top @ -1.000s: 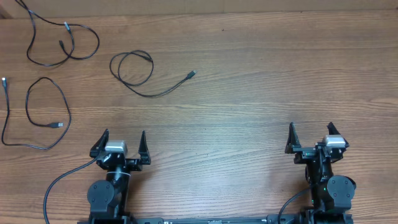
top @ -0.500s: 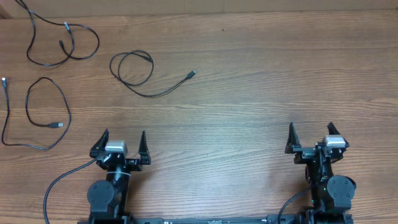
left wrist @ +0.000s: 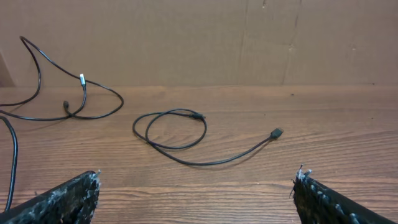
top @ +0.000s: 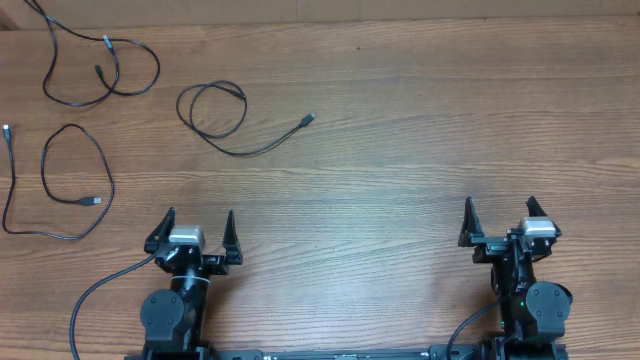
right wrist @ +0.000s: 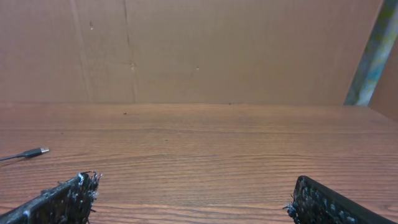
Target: Untangle cables
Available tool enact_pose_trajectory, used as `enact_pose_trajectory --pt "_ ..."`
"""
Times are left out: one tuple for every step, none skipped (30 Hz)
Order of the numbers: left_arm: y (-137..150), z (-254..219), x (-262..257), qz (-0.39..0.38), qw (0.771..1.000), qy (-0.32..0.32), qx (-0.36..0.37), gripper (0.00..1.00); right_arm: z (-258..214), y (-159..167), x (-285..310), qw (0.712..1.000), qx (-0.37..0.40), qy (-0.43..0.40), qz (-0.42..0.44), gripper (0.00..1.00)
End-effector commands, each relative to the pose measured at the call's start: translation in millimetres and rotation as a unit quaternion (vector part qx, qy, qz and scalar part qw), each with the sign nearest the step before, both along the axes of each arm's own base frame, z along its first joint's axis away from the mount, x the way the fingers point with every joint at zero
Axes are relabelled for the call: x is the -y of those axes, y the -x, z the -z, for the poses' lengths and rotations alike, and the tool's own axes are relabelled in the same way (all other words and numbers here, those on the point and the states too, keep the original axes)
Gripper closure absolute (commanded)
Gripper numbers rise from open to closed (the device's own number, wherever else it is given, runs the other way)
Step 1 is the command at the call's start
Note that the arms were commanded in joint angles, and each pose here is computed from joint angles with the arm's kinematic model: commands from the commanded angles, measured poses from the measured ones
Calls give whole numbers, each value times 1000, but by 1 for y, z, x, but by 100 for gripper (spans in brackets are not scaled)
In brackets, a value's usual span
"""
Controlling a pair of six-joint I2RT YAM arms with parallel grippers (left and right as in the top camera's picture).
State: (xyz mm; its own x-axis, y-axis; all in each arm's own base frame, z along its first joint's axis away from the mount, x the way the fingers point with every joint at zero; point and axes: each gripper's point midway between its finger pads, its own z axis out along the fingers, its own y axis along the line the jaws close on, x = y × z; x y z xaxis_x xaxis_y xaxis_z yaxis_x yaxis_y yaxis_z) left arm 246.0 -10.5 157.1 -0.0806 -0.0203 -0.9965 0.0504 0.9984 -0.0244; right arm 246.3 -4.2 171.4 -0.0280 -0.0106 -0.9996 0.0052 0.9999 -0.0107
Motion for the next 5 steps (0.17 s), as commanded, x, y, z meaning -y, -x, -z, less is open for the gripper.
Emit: enact_pose_trajectory --pt "0 1 0 0 1000 -8 2 0 2 0 1 1000 2 -3 3 0" --pt "0 1 0 1 1000 -8 2 0 2 0 1 1000 2 -3 3 0" --pt "0 1 0 0 1000 -8 2 0 2 0 1 1000 2 -3 3 0" --pt "0 1 0 1 1000 -8 2 1 2 0 1 1000 2 -3 3 0" --pt "0 1 0 0 1000 -8 2 1 2 0 1 1000 2 -3 3 0"
